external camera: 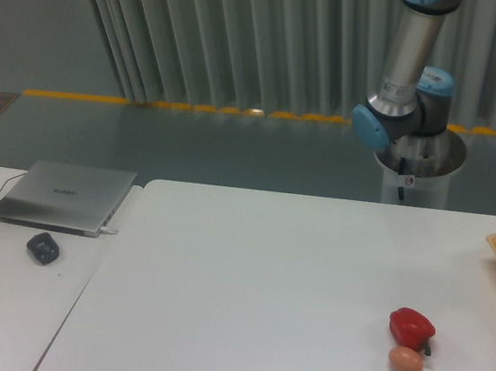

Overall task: Place the green pepper on the table
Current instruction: 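Lift the green pepper out of the basket and carry it over the table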

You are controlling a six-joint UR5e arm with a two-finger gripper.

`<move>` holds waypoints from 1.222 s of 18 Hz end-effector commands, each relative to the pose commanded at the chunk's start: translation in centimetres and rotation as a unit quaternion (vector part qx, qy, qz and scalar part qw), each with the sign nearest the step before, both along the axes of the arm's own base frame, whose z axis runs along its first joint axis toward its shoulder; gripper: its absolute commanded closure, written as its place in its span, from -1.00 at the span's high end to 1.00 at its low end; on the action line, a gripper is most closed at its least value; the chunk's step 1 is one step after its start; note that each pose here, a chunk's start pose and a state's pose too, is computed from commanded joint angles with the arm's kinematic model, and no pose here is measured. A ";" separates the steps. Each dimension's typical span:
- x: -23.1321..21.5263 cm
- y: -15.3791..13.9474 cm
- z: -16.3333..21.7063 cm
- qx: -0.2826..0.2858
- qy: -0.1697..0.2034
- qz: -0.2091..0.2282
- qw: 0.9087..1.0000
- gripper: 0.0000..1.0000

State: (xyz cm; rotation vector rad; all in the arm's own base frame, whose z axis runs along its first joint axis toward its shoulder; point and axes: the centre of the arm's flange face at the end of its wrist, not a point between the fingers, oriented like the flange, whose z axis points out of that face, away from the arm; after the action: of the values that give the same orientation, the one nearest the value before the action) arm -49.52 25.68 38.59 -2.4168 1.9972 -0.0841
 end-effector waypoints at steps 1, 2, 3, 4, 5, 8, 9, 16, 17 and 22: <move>1.2 1.3 0.9 0.006 0.002 0.009 1.000 0.40; 2.6 2.6 1.6 0.007 0.003 0.019 1.000 0.40; 3.9 4.2 2.0 0.009 0.004 0.031 0.999 0.40; 5.1 5.8 2.3 0.013 0.005 0.044 0.999 0.40; 6.3 7.3 2.6 0.015 0.007 0.054 0.998 0.40; 9.5 11.0 2.9 0.016 0.010 0.083 0.996 0.41; 10.4 11.9 2.9 0.015 0.011 0.092 0.996 0.41; 14.6 17.7 0.5 0.004 0.004 0.160 0.987 0.41; 15.0 18.5 0.0 0.004 0.005 0.167 0.986 0.41; 15.8 21.1 -2.9 -0.007 0.000 0.198 0.980 0.41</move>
State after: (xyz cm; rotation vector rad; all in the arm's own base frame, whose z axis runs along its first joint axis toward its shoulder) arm -33.69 46.79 35.73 -2.7639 1.4792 -0.0954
